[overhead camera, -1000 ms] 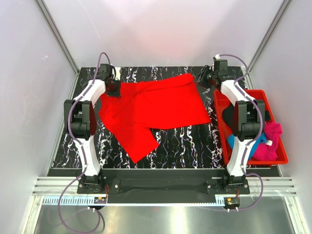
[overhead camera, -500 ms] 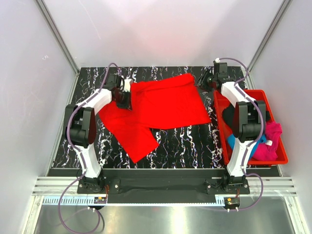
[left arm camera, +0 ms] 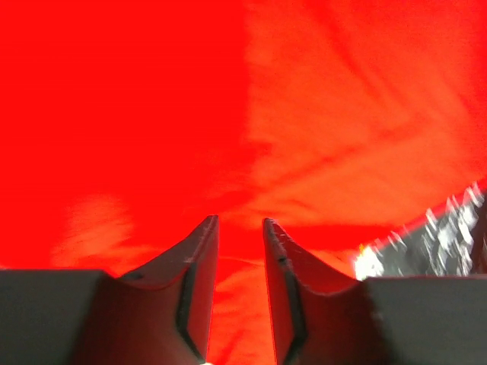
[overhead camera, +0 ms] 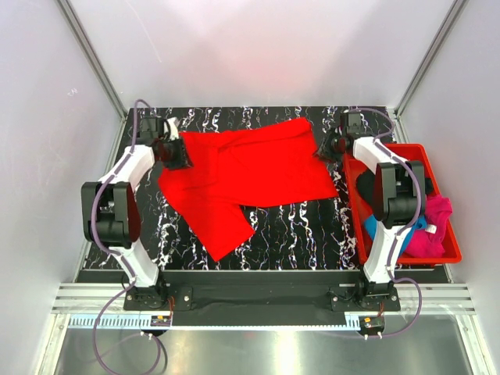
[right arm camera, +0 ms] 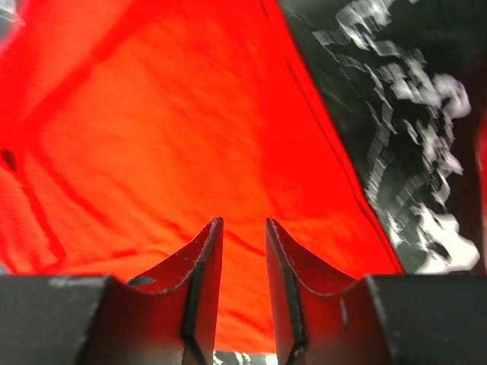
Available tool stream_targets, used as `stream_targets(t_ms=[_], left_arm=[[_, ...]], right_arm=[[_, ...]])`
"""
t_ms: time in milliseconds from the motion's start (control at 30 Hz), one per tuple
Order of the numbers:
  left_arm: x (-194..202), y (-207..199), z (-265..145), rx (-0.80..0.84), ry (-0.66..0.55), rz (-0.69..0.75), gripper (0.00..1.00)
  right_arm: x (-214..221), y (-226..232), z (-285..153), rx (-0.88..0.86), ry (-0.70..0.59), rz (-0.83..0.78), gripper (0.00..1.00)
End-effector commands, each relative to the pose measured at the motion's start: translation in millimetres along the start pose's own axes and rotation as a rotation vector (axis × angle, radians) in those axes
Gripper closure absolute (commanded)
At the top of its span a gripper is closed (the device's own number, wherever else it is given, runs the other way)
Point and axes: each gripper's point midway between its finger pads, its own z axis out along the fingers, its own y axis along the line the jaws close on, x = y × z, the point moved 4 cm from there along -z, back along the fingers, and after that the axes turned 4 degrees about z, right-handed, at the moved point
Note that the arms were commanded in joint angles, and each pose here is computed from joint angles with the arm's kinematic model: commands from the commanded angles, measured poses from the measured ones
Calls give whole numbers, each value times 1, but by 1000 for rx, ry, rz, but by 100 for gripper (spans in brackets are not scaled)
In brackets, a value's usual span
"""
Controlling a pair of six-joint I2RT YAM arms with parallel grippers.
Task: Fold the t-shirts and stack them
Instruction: Fold the tshirt
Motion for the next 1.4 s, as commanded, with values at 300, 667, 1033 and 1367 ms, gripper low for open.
stream_targets(t_ms=[300, 667, 1033, 1367], left_arm=[[67, 77, -9, -520, 53, -179, 65], [79, 106, 7, -616, 179, -141, 66], [64, 150, -26, -731, 121, -230, 66], [54, 72, -30, -351, -19, -240, 62]], right_arm=[[55, -26, -45, 220, -29, -62, 68], [114, -53, -48, 341, 6, -59, 71], [148, -51, -68, 289, 36, 7, 75], [103, -9, -62, 221, -42, -47, 76]])
